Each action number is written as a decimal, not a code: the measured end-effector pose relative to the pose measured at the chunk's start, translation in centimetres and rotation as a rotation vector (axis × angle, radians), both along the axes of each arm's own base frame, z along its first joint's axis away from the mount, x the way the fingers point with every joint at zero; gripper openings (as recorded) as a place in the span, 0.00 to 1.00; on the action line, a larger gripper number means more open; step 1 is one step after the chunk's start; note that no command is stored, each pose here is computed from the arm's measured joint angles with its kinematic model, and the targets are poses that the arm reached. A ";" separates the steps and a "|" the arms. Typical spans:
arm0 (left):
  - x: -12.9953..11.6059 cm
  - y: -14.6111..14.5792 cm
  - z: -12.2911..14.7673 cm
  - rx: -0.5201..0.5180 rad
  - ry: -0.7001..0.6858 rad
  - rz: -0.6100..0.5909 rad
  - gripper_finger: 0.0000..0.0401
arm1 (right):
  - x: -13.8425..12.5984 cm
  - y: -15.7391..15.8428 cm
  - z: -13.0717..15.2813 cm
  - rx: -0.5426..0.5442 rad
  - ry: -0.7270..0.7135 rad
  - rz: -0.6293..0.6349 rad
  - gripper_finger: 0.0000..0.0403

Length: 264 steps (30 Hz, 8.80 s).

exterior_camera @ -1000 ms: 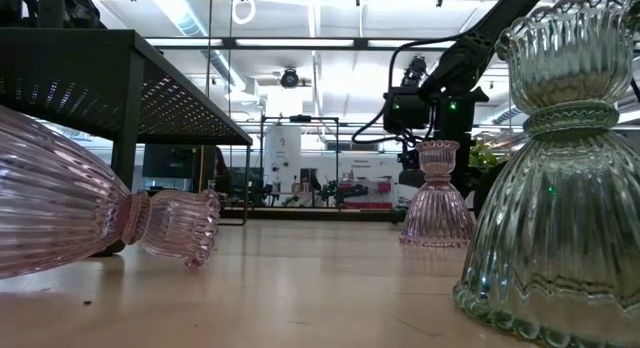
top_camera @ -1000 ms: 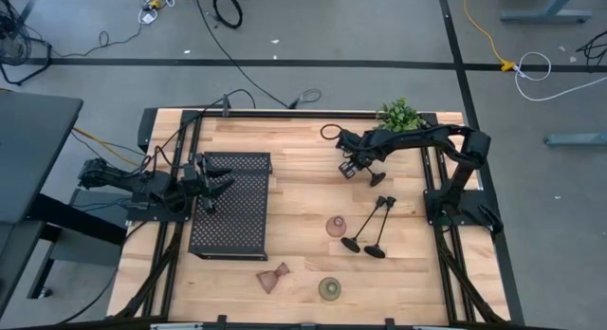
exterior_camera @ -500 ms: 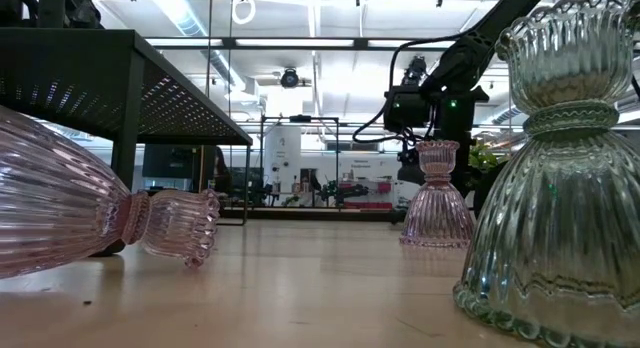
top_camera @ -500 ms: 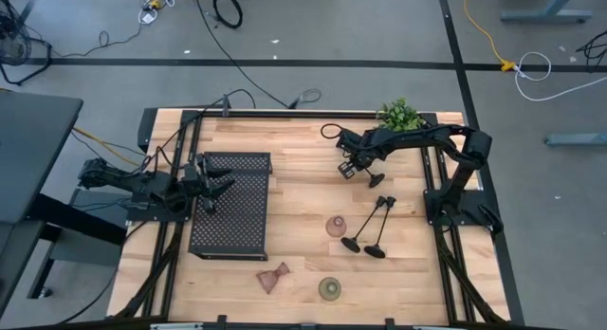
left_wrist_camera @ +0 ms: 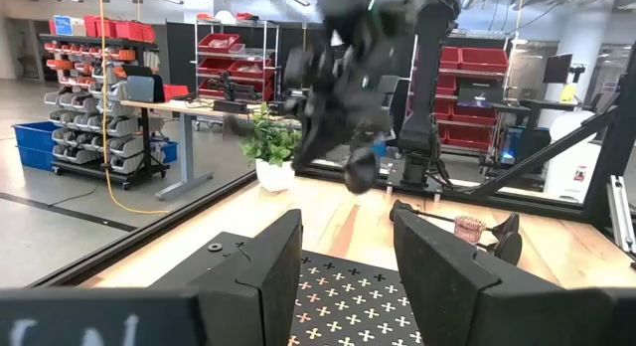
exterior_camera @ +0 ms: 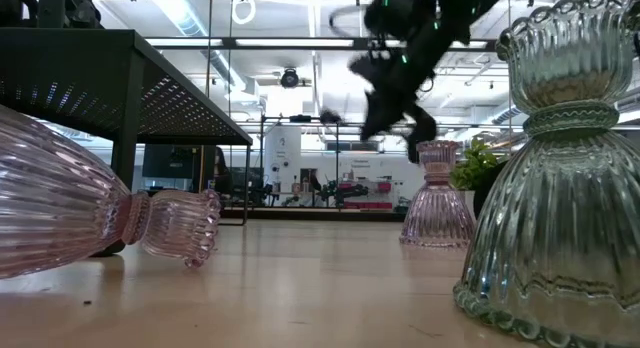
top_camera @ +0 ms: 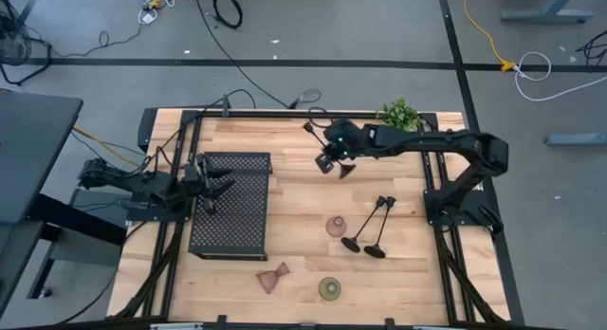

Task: Pick & Place candle stick holders
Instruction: Put the top black candle holder on the shelf, then put the top pink glass candle holder on the shelf

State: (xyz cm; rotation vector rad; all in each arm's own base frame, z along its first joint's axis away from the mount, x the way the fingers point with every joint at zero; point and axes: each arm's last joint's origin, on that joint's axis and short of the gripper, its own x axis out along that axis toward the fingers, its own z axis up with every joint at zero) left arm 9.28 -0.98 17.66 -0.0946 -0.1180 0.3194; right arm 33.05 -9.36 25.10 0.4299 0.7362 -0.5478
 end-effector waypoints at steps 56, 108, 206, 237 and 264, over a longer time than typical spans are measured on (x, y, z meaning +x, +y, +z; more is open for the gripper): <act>3.2 -0.4 6.1 -0.071 -0.207 -0.150 0.41 | 10.0 10.7 5.7 -0.424 -0.992 0.419 0.00; 11.6 1.8 13.5 0.054 -0.117 -0.240 0.03 | 10.2 10.7 4.6 -0.420 -0.871 0.449 0.00; -3.9 3.3 9.2 -0.072 0.224 0.388 0.03 | 10.3 10.7 3.8 -0.427 -0.779 0.449 0.68; -2.9 3.4 7.3 -0.096 0.248 0.386 0.12 | 10.3 10.7 3.6 -0.425 -0.762 0.454 0.68; -3.0 3.2 7.9 -0.108 0.238 0.312 0.71 | 10.3 10.7 3.6 -0.424 -0.763 0.453 0.68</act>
